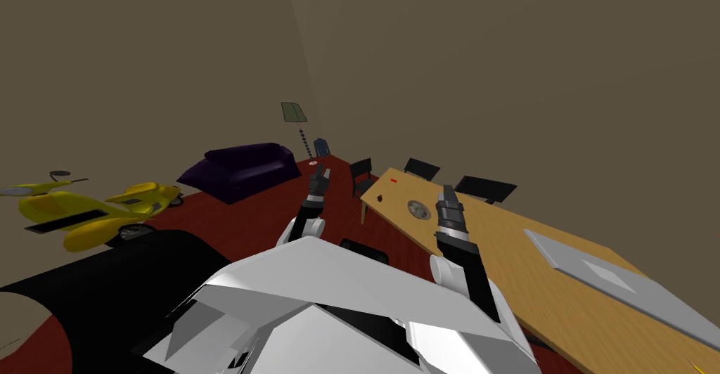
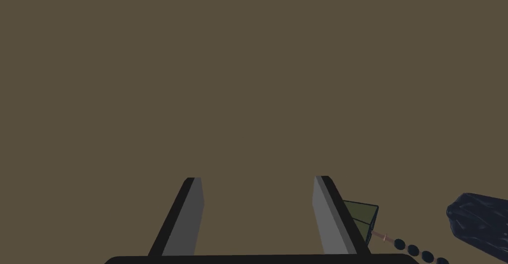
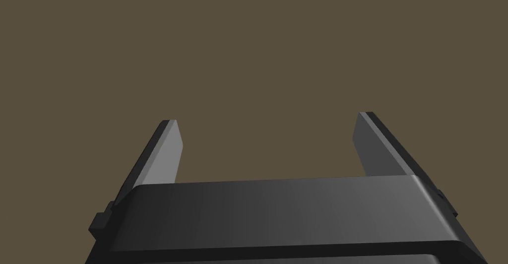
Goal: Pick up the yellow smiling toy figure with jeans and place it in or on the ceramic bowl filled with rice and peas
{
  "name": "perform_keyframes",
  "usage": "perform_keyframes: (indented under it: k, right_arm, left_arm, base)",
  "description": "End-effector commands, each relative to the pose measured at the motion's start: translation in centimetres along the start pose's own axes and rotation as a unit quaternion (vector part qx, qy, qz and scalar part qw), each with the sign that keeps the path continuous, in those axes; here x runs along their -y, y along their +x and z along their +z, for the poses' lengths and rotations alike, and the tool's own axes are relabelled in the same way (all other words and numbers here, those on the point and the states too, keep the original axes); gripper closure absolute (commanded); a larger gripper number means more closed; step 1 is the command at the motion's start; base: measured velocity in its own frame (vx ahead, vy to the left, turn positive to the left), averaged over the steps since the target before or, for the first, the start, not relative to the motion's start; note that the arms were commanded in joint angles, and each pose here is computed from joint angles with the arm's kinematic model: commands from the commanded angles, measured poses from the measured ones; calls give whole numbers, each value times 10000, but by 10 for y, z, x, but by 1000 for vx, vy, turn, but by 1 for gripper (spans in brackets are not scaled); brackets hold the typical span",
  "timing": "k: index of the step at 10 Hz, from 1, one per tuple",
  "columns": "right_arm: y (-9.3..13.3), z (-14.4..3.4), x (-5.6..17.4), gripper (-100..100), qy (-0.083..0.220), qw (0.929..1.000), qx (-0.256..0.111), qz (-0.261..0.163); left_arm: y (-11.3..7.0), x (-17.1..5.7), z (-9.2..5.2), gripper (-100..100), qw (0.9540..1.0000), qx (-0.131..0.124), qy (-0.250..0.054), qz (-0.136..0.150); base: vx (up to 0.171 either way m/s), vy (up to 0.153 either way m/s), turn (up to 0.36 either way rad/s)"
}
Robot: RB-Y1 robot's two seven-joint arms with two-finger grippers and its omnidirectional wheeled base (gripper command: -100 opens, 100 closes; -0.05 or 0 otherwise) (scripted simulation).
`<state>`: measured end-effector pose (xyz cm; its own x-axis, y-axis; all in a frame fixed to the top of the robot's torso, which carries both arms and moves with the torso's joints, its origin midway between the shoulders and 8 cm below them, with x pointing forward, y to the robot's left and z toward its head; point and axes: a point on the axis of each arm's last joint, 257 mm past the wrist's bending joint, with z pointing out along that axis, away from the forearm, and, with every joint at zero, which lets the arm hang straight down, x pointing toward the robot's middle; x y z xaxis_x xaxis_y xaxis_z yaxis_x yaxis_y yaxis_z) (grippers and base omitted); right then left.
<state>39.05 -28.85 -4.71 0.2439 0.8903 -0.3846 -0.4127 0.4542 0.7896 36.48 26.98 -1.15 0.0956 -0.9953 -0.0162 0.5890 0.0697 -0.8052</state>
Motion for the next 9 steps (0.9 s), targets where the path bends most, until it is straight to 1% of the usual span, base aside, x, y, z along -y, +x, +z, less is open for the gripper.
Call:
perform_keyframes:
  k: [1,2,3,4,5,6,7,8,9]
  right_arm:
    - [15,0,20,-100,207,9991,-231,-281]
    - [26,1,32,-100,331,9972,-415,-535]
    - [27,-1,37,-100,381,9969,-432,-535]
    - [39,-2,52,-100,534,9933,-633,-802]
    - [50,-3,67,-100,677,9883,-836,-1081]
    - [51,-6,72,-100,730,9877,-857,-1081]
    - [63,-9,91,-100,900,9806,-1079,-1371]
    - [63,-9,91,-100,900,9806,-1079,-1371]
    - [74,-14,109,-100,1064,9715,-1305,-1669]
  left_arm:
    - [0,0,0,0,10000,0,0,0]
    - [0,0,0,0,10000,0,0,0]
    - [0,0,0,0,10000,0,0,0]
    - [0,0,0,0,10000,0,0,0]
    - [0,0,0,0,10000,0,0,0]
    - [0,0,0,0,10000,0,0,0]
    - [0,0,0,0,10000,0,0,0]
    - [0,0,0,0,10000,0,0,0]
    - [0,0,0,0,10000,0,0,0]
  base:
    - [-26,-24,49]
    - [-41,-32,80]
    - [-34,-23,35]
    - [-34,-21,71]
    - [-40,-25,89]
    - [-28,-20,38]
    - [-25,-18,73]
    - [-17,-18,37]
    - [-16,-18,65]
